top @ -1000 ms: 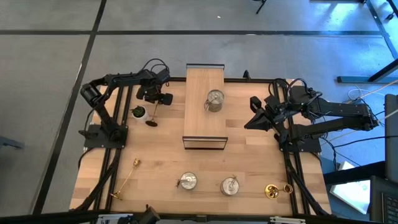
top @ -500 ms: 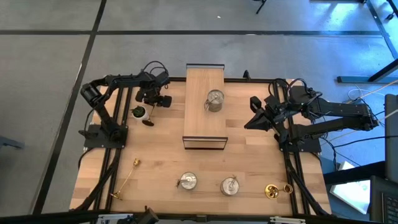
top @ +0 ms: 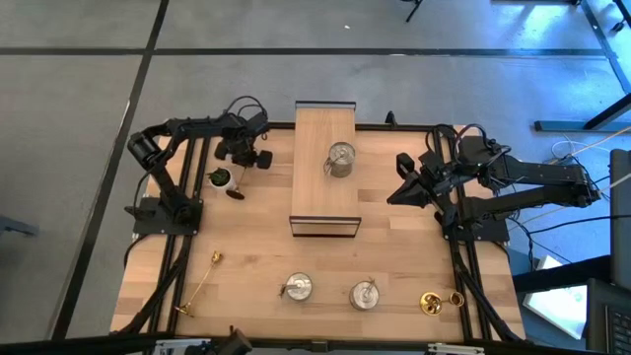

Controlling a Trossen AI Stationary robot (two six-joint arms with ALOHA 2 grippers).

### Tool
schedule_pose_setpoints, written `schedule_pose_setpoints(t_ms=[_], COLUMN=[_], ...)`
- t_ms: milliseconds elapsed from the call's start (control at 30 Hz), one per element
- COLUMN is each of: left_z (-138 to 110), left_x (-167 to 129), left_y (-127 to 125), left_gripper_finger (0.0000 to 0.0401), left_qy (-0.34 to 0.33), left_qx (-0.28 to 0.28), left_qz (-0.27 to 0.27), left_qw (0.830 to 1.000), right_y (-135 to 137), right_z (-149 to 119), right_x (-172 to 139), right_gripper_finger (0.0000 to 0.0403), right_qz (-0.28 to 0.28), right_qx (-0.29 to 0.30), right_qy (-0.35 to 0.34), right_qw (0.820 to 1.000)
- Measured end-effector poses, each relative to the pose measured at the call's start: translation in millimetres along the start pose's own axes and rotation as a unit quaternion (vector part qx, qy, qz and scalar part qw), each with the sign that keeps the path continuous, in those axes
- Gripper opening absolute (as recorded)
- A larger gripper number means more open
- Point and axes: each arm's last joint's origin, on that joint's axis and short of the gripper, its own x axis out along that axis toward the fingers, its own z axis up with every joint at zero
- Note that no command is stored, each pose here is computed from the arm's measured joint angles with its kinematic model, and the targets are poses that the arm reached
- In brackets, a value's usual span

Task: Pick & Place candle stick holders
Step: Put the top gold candle holder on the shelf

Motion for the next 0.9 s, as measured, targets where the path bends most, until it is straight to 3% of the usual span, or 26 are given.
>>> schedule_pose_setpoints(t_ms=[233,333,433,533,700,800,900], left_z=[8.2,7.8,6.2,3.6,-1.4,-0.2,9.3], left_x=[-61.4,-101.6,-141.8,-181.2,-230.6,-243.9,-240.3], left_y=[-3.8,0.3,4.8,5.7,-9.4,-25.0,-41.2], left_gripper_finger=[0.0013,0.0012,0.0012,0.0012,0.0012,0.0012,0.0012], left_qy=[-0.109,-0.189,-0.282,-0.398,-0.567,-0.626,-0.643], left_qx=[0.008,-0.001,-0.003,0.024,0.084,0.151,0.204], left_qz=[-0.032,-0.044,-0.071,-0.131,-0.24,-0.282,-0.315], left_qw=[0.993,0.981,0.957,0.908,0.783,0.711,0.668], right_y=[0.1,0.1,0.2,0.2,0.4,-0.1,-0.1], right_z=[0.1,0.2,0.7,1.2,1.9,1.9,1.9], right_x=[0.0,0.0,0.0,-0.1,-0.1,0.8,0.8], right_gripper_finger=[0.0003,0.0003,0.0003,0.0003,0.0003,0.0003,0.0003], right_qz=[0.0,0.0,0.0,-0.002,-0.001,-0.001,-0.001], right_qx=[0.0,0.0,-0.001,-0.002,-0.004,0.0,0.004], right_qy=[0.0,-0.001,-0.003,-0.006,-0.01,-0.01,-0.01], right_qw=[1.0,1.0,1.0,1.0,1.0,1.0,1.0])
